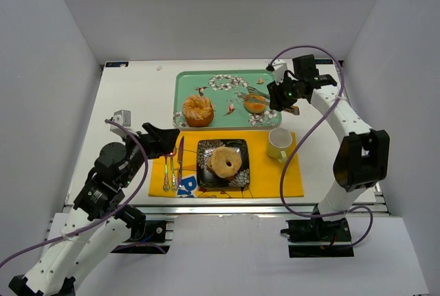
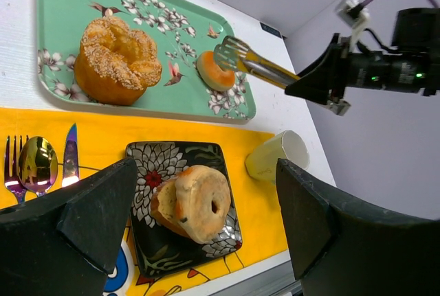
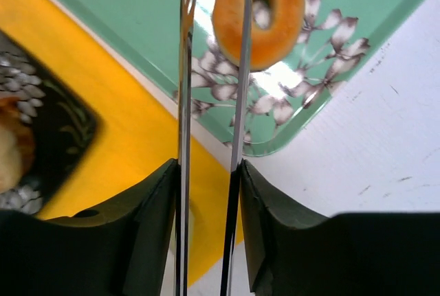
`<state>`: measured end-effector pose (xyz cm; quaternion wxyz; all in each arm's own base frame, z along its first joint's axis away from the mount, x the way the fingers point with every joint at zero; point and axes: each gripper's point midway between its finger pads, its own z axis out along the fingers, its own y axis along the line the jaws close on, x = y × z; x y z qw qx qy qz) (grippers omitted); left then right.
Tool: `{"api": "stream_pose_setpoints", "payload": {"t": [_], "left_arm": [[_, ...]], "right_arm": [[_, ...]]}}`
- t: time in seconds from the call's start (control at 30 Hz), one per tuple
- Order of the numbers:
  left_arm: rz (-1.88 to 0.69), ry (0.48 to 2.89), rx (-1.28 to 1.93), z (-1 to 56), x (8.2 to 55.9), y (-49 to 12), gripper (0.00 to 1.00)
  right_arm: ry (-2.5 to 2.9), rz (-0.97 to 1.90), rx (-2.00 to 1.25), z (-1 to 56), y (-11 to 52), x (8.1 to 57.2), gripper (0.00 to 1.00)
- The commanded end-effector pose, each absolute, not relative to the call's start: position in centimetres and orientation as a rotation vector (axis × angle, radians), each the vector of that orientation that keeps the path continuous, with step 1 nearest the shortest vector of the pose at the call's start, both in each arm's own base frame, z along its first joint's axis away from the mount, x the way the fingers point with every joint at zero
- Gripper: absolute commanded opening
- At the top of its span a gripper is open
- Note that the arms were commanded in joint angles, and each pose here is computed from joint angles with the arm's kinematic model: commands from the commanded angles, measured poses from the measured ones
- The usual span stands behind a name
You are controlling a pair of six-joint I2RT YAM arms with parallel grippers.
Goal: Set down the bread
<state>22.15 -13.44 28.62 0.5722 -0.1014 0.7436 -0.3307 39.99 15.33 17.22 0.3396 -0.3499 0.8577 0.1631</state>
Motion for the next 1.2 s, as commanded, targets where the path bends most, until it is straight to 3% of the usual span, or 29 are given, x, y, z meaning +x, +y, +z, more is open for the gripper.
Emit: {"api": "stream_pose_setpoints", "payload": {"t": [0.0,0.27,0.73,0.83,1.07,1.17], "left_arm": [[-0.770,1.736,-0.251,28.5,22.0,-13.1,0.91],[-0.763,1.745,-0.244,28.2,22.3,-13.3,0.91],[-0.760,1.756,-0.230,27.6,22.8,-13.8,0.91],[-0.759,1.759,-0.230,27.5,22.8,-13.8,0.91],[-0.756,1.750,-0.236,27.8,22.6,-13.5,0.91],[-0.758,1.747,-0.238,27.9,22.6,-13.5,0.91]], "right_arm": [[2.174,0.282,-0.950,18.5,14.2,42.4,0.46],[2.226,0.260,-0.987,16.6,13.5,42.0,0.51],[2.339,0.272,-1.048,13.7,12.8,39.8,0.49],[2.350,0.261,-1.049,13.4,12.7,39.8,0.44],[2.320,0.328,-1.071,14.8,13.7,39.7,0.13],[2.270,0.383,-1.072,16.5,14.4,39.3,0.07]]}}
